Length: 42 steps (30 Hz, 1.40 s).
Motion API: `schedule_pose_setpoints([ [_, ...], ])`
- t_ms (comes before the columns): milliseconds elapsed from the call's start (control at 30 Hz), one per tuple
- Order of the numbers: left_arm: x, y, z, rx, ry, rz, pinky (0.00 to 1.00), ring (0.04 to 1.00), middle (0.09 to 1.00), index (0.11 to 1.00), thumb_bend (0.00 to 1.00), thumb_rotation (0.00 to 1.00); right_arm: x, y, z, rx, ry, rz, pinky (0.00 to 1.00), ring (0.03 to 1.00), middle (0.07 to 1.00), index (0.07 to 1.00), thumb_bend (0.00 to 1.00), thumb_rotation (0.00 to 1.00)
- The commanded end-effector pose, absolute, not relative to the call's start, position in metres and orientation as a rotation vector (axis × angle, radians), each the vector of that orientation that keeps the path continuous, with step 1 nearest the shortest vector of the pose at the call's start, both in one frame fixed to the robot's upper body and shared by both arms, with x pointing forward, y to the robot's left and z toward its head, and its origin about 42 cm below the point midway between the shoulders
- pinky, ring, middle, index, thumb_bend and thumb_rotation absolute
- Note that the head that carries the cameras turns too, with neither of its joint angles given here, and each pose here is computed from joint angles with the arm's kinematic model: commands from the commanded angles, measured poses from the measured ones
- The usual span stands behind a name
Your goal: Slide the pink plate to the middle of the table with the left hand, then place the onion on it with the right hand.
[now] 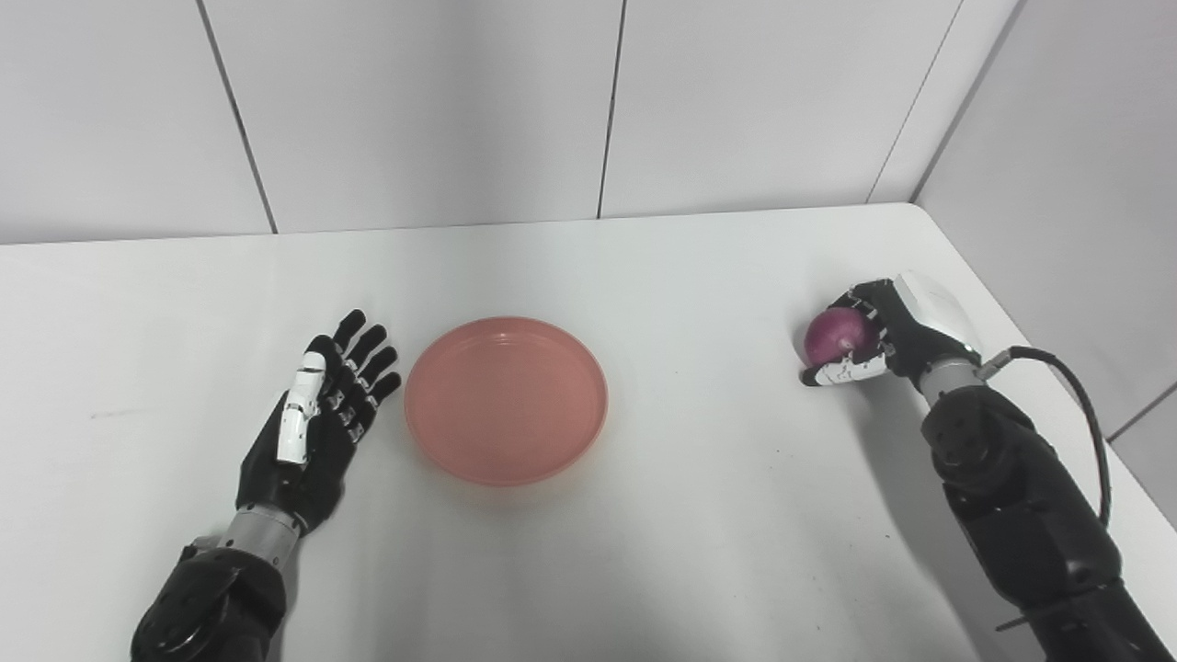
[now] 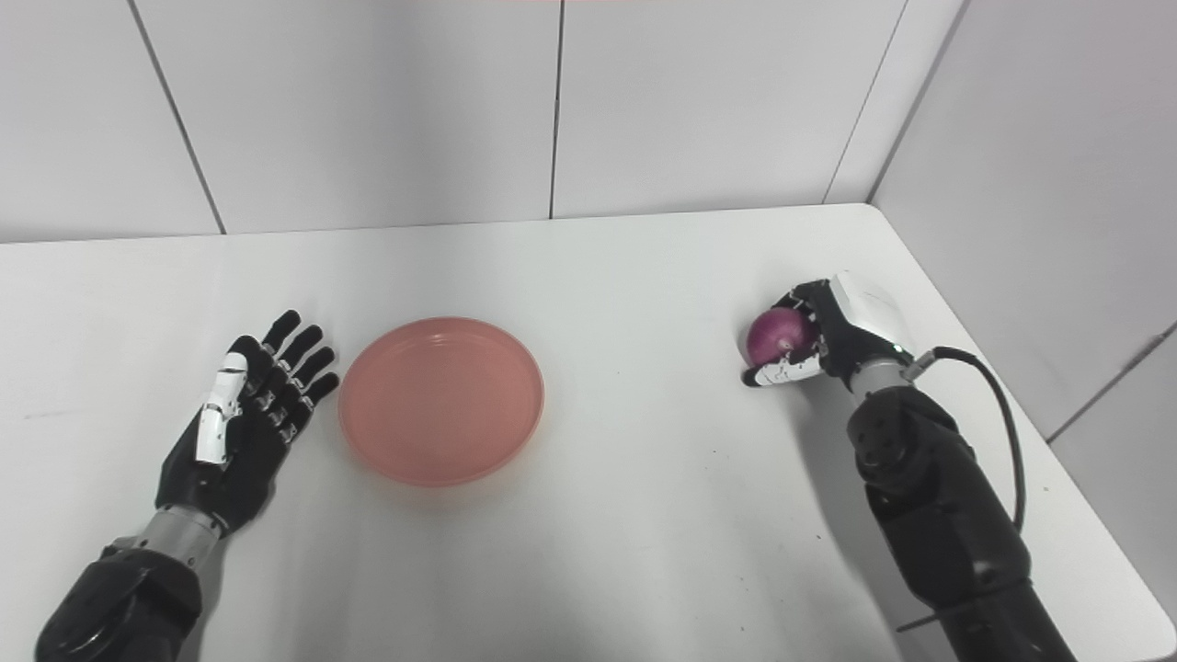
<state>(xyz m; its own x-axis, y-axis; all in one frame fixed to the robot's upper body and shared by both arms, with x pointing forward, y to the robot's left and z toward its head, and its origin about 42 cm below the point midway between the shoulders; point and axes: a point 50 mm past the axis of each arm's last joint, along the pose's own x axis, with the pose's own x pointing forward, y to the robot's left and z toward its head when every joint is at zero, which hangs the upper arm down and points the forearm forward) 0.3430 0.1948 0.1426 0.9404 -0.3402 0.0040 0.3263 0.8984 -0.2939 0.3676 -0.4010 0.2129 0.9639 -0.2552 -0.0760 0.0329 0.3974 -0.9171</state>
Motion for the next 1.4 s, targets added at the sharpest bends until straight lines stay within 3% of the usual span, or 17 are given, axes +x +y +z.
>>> schedule_pose_setpoints([
  [0, 0.342, 0.198, 0.14, -0.29, 0.068, -0.346, 0.96, 0.969, 0.977, 0.967, 0.51, 1.0, 0.361, -0.412, 0.212, -1.18, 0.242, -0.191, 0.34, 0.434, 0.502, 0.487, 0.51, 0.13],
  [633, 0.341, 0.194, 0.142, -0.293, 0.063, -0.343, 0.95, 0.966, 0.973, 0.962, 0.51, 1.0, 0.359, -0.379, 0.248, -1.175, 0.054, -0.191, 0.41, 0.482, 0.526, 0.487, 0.51, 0.13],
  [1167, 0.341, 0.19, 0.14, -0.298, 0.064, -0.344, 0.95, 0.966, 0.977, 0.967, 0.51, 1.0, 0.359, -0.331, 0.29, -1.172, -0.151, -0.155, 0.32, 0.411, 0.491, 0.488, 0.51, 0.13],
  [1367, 0.34, 0.186, 0.14, -0.293, 0.068, -0.333, 0.94, 0.963, 0.974, 0.959, 0.51, 1.0, 0.363, -0.311, 0.301, -1.172, -0.227, -0.11, 0.36, 0.432, 0.496, 0.487, 0.51, 0.13],
])
